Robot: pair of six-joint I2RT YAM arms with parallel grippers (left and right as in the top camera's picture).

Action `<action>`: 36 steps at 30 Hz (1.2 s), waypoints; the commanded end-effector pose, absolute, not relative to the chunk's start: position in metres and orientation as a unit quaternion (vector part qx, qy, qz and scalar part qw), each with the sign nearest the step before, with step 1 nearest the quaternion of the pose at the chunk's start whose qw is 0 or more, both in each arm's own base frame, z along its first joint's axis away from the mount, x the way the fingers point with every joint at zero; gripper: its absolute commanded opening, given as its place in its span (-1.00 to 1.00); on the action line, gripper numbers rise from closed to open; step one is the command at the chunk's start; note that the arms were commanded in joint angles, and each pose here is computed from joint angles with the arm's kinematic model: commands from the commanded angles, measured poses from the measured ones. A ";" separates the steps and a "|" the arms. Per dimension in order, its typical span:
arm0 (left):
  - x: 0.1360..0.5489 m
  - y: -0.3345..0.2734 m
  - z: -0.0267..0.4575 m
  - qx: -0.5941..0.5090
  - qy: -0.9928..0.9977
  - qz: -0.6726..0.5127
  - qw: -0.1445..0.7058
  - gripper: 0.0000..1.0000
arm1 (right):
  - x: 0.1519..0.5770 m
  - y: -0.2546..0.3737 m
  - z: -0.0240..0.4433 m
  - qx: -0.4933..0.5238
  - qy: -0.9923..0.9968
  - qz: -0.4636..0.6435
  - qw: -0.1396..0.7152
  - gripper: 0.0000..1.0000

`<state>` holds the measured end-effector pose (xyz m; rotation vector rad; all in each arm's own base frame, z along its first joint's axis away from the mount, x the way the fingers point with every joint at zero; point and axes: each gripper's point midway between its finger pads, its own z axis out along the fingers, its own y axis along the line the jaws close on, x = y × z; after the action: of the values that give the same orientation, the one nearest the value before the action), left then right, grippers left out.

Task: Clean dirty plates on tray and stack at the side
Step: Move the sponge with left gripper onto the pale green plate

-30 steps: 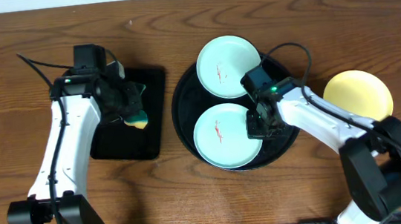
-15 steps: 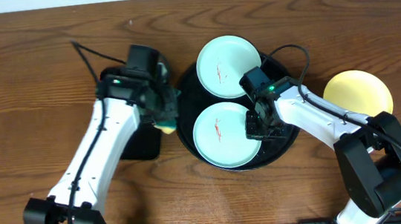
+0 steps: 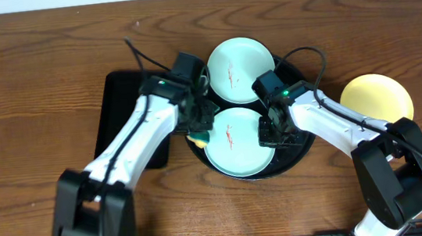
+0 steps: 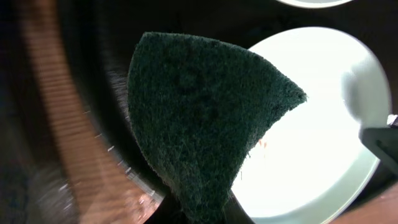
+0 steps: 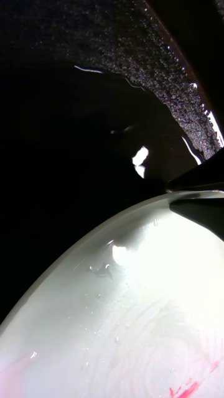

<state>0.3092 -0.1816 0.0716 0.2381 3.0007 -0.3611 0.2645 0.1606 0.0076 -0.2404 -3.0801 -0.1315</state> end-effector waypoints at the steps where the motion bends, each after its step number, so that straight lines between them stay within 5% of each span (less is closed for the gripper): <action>1: 0.304 -0.191 0.054 0.064 0.990 -0.124 0.028 -0.85 | 0.260 0.162 0.003 -0.075 -0.996 -0.034 0.034 -0.98; 15: 0.267 -0.233 0.018 0.031 0.976 -0.195 -0.095 -0.85 | 0.260 0.162 0.003 -0.073 -0.996 -0.035 0.034 -0.98; 27: 0.242 -0.283 0.036 0.097 0.934 -0.316 -0.136 -0.85 | 0.260 0.162 0.003 -0.070 -0.996 -0.035 0.034 -0.98; 32: 0.247 -0.275 0.031 0.106 0.941 -0.296 -0.122 -0.85 | 0.260 0.162 0.003 -0.068 -0.997 -0.035 0.034 -0.98; 36: 0.268 -0.228 0.006 0.088 0.981 -0.155 -0.074 -0.85 | 0.260 0.162 0.003 -0.068 -0.997 -0.034 0.034 -0.98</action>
<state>0.2506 -0.2666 0.0268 0.3173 3.2328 -0.8899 0.2659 0.1584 0.0076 -0.2400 -3.0879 -0.1106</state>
